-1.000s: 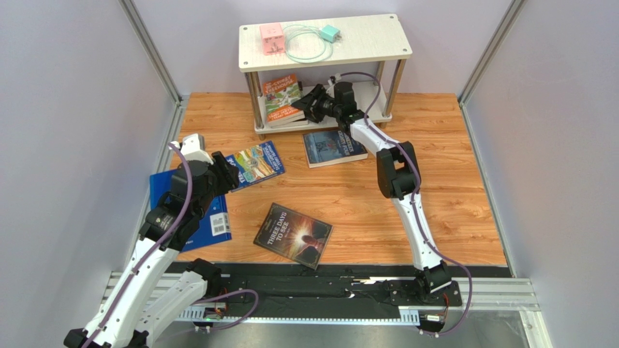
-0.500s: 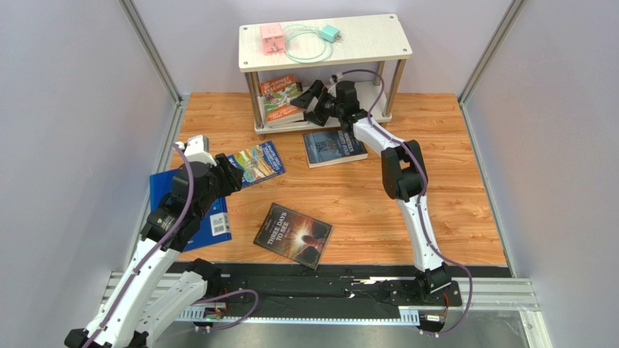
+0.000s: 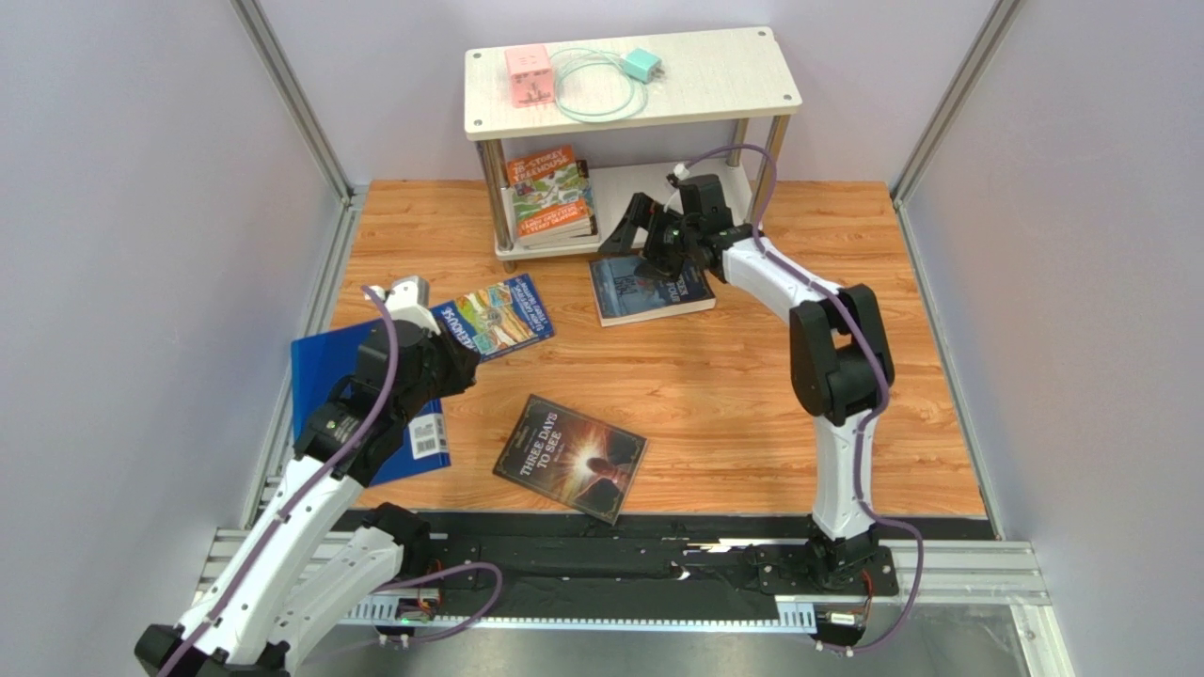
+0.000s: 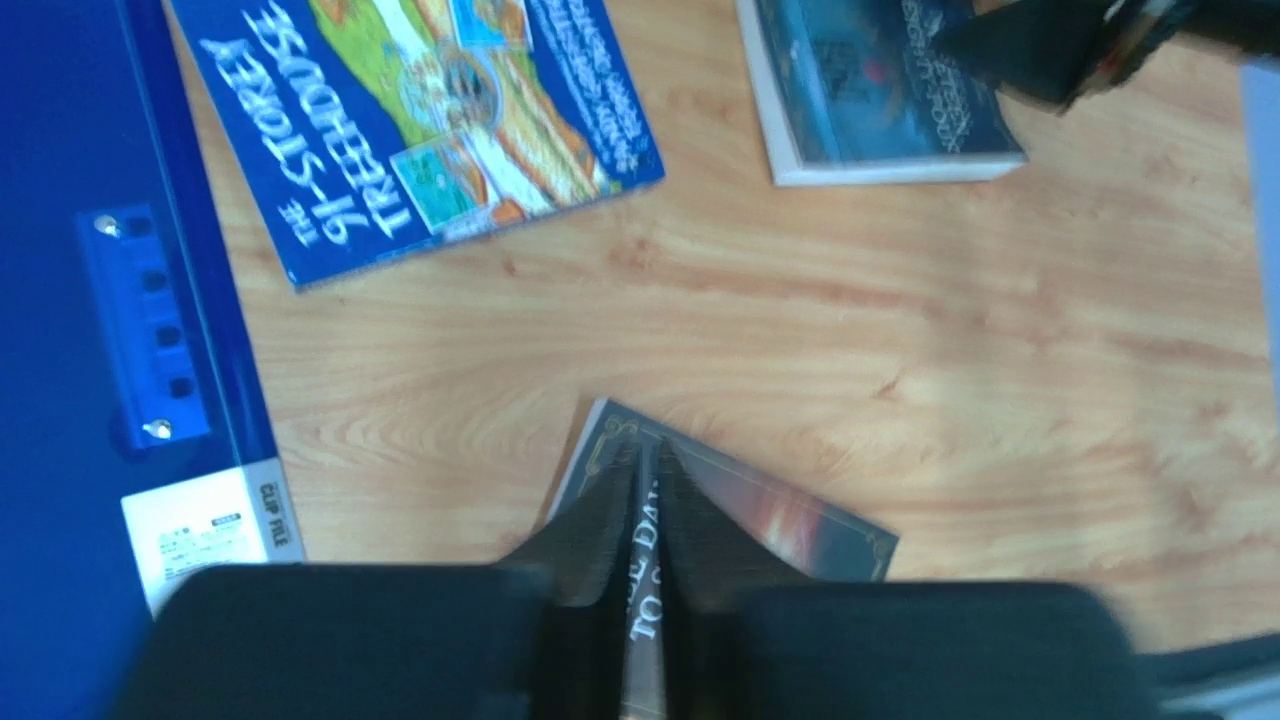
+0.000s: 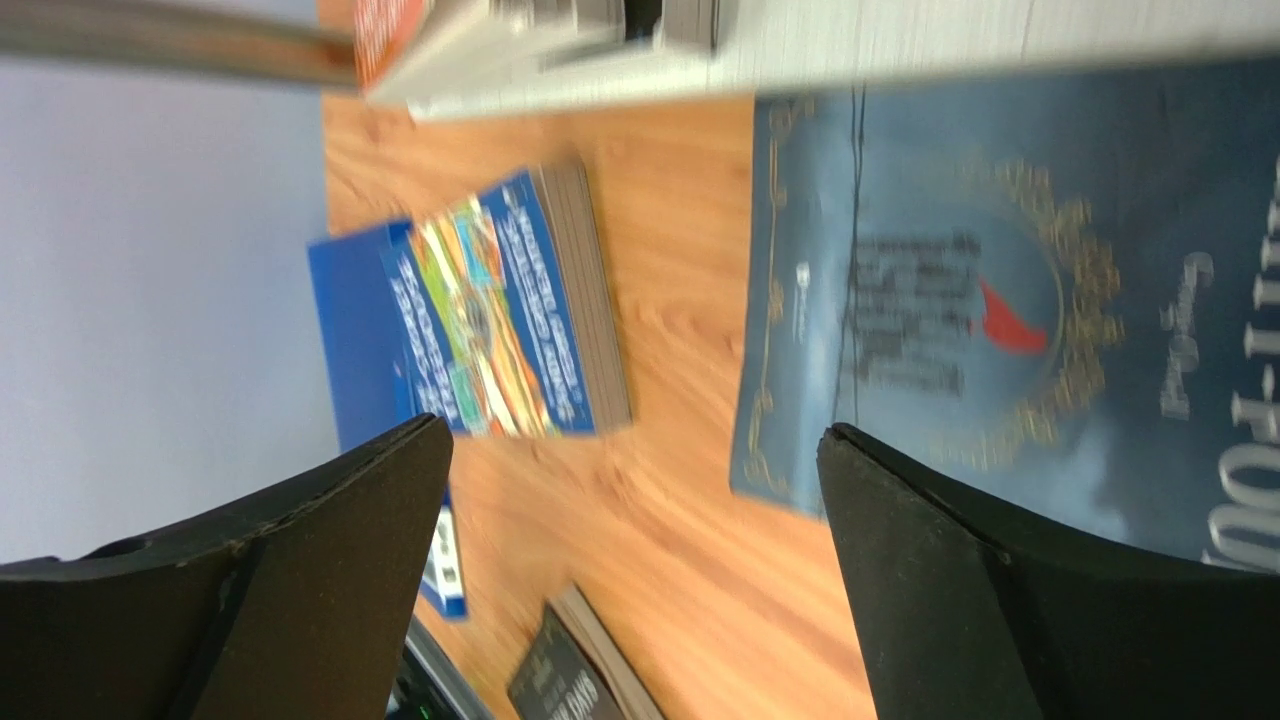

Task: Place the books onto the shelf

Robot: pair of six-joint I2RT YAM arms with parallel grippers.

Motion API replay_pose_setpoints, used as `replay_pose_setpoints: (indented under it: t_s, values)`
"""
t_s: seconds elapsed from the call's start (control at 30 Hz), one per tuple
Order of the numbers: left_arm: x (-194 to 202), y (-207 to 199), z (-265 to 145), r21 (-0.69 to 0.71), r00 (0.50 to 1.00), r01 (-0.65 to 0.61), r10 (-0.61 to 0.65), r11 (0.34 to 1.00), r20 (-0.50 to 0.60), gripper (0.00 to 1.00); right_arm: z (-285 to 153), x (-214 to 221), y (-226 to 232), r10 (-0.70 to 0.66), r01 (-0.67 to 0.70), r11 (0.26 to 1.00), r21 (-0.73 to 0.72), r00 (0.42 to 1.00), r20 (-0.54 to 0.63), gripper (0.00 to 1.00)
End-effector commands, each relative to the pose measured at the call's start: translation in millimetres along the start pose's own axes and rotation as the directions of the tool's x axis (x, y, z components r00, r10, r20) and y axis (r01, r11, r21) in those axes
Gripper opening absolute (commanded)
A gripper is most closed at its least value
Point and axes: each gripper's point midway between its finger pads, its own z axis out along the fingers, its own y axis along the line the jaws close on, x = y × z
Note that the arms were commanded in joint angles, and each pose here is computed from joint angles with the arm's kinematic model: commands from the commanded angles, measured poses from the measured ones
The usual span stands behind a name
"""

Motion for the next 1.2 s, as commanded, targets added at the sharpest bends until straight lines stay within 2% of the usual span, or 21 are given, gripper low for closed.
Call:
replay_pose_setpoints:
  t_s: [0.0,0.17,0.2,0.33,0.37,0.53,0.57,0.8,0.93,1.07,1.17]
  values:
    - [41,-4,12,0.029,0.986,0.092,-0.087,0.995,-0.143,0.00,-39,31,22,-0.180,0.177,0.983,-0.042,0.980,-0.087,1.00]
    - [100,5,18,-0.018,0.927,0.147,-0.144,0.989,-0.345,0.00,-51,96,12,-0.205,0.200,0.979,-0.047,0.941,-0.270,1.00]
    - [113,5,15,-0.027,0.906,0.146,-0.145,0.989,-0.397,0.00,-53,109,14,-0.222,0.206,0.975,-0.086,0.925,-0.309,1.00]
    - [151,-4,9,-0.026,0.826,0.166,-0.154,0.986,-0.542,0.00,-56,161,2,-0.257,0.243,0.966,-0.090,0.853,-0.453,1.00]
    - [163,-10,5,-0.012,0.804,0.144,-0.124,0.990,-0.581,0.00,-58,180,-3,-0.255,0.239,0.966,-0.095,0.831,-0.495,1.00]
    - [204,-7,-3,-0.058,0.732,0.083,-0.100,0.995,-0.673,0.00,-62,218,-15,-0.253,0.238,0.966,-0.102,0.784,-0.568,1.00]
    - [215,-6,-5,-0.070,0.706,0.058,-0.091,0.996,-0.703,0.00,-61,224,-14,-0.260,0.241,0.964,-0.110,0.776,-0.575,1.00]
    - [243,-4,-12,-0.101,0.631,-0.016,-0.069,0.995,-0.773,0.00,-64,260,-10,-0.265,0.227,0.963,-0.143,0.723,-0.638,1.00]
    - [252,5,-13,-0.140,0.626,-0.030,-0.091,0.990,-0.774,0.00,-64,275,-8,-0.256,0.202,0.966,-0.160,0.706,-0.661,0.99]
    - [261,12,-16,-0.159,0.601,-0.058,-0.093,0.986,-0.794,0.00,-62,291,-5,-0.261,0.192,0.965,-0.177,0.681,-0.684,0.98]
    - [263,19,-12,-0.191,0.615,-0.082,-0.101,0.978,-0.782,0.00,-63,299,-2,-0.261,0.179,0.965,-0.189,0.669,-0.696,0.97]
